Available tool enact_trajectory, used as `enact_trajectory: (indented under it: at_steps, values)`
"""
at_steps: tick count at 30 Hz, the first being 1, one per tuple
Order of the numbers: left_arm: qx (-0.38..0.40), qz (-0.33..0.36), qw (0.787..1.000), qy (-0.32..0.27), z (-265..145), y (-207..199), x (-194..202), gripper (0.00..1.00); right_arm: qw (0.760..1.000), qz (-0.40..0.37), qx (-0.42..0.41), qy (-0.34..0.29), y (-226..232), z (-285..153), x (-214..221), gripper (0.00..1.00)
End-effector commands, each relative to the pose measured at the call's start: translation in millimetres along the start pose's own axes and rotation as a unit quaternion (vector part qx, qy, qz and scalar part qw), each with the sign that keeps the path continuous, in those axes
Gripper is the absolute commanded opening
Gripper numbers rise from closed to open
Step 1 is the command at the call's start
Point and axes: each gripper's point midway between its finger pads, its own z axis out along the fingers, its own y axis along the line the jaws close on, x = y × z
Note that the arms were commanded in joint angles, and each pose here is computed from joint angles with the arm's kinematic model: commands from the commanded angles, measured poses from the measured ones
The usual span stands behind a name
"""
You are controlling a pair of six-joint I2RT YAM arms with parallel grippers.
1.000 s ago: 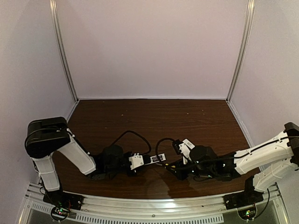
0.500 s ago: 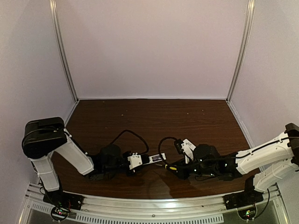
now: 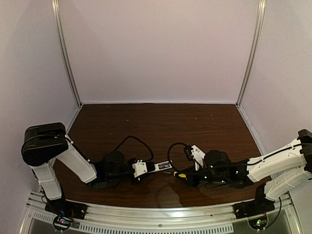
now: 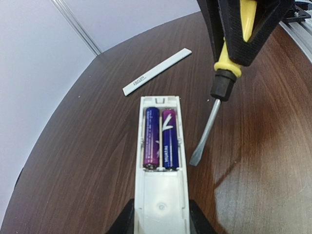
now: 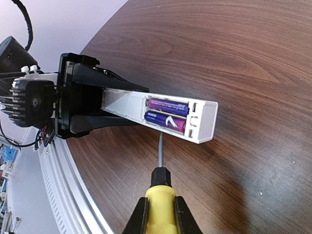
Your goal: Unload the batteries from the remote control
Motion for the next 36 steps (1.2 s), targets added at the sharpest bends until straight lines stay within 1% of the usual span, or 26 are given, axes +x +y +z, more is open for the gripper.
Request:
enact_trajectory:
  at_steps: [1,5,10,13,21,35,36]
  values:
    - [-0.022,-0.002,0.999,-0.038,-2.6,11.3,-21.7,0.0,1.0,0.005,-0.008,-0.017,4.3,-8.7,-11.2,0.0]
    - [-0.033,-0.004,0.999,-0.017,4.5,15.5,-13.8,0.0,0.999,0.001,0.005,-0.034,5.6,-20.2,-23.8,0.0]
    - [-0.042,-0.004,0.999,-0.007,7.7,18.3,-9.5,0.0,0.998,-0.002,0.029,-0.049,0.9,-31.7,-33.7,0.0]
    - [-0.04,-0.005,0.999,-0.004,9.5,17.9,-9.1,0.0,0.997,-0.002,0.054,-0.056,-8.3,-33.4,-35.4,0.0]
    - [-0.038,-0.006,0.999,0.001,12.5,17.4,-6.8,0.0,0.995,-0.006,0.072,-0.062,-13.2,-29.7,-38.2,0.0]
    - [-0.037,-0.006,0.999,0.001,12.6,17.1,-6.9,0.0,0.996,-0.016,0.082,-0.03,-15.4,-11.0,-29.4,0.0]
    - [-0.05,-0.006,0.999,0.008,12.2,21.4,-4.2,0.0,0.996,-0.018,0.085,-0.026,-16.0,-9.9,-28.0,0.0]
